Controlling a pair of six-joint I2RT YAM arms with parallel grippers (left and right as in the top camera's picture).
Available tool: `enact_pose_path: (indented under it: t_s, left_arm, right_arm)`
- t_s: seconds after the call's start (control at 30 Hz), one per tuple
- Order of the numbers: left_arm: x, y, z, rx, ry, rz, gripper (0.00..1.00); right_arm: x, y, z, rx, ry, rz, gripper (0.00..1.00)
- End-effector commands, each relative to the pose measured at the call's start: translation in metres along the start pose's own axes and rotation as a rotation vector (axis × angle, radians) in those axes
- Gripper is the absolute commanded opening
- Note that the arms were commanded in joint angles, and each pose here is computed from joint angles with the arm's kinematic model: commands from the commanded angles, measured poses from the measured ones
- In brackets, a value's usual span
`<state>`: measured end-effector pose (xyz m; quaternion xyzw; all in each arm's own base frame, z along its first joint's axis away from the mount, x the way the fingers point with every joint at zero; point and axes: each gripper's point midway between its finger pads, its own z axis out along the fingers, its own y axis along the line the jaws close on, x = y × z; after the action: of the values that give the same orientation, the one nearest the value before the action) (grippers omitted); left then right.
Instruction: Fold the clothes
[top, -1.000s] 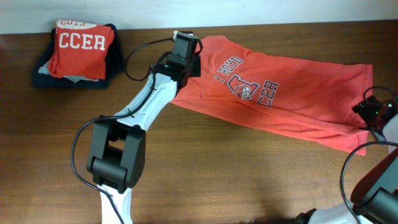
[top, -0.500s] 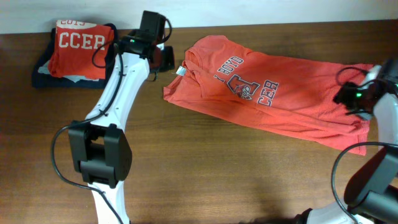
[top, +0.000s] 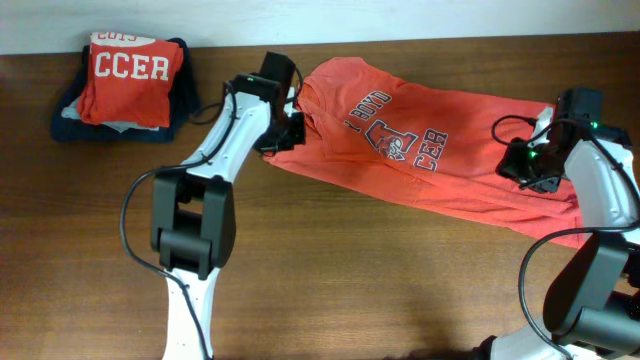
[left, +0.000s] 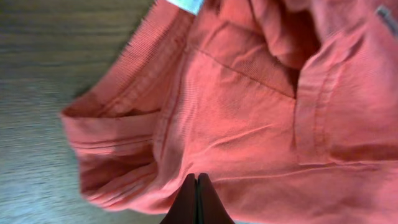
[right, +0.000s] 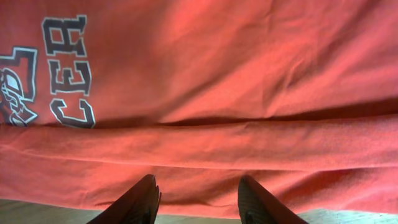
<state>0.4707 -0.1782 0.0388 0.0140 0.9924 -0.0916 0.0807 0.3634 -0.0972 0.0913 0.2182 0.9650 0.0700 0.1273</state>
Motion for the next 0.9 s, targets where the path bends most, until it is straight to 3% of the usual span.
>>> enact_pose_path:
  t_s: [0.0, 0.37, 0.6, 0.87]
  left_arm:
    - [0.004, 0.002, 0.014, 0.006, 0.032, -0.013, 0.01]
    - [0.029, 0.022, 0.051, -0.069, 0.147, -0.029, 0.01]
    - [0.060, 0.036, 0.064, -0.121, 0.278, -0.057, 0.01]
    - [0.090, 0.073, 0.045, -0.335, 0.389, -0.093, 0.01]
  right_arm:
    - [0.008, 0.000, 0.006, 0.001, 0.032, -0.005, 0.47]
    - [0.026, -0.002, 0.011, 0.007, 0.091, 0.005, 0.46]
    - [0.044, 0.002, 0.022, 0.005, 0.138, -0.014, 0.32]
    - [0.062, 0.043, 0.026, -0.011, 0.185, -0.154, 0.31]
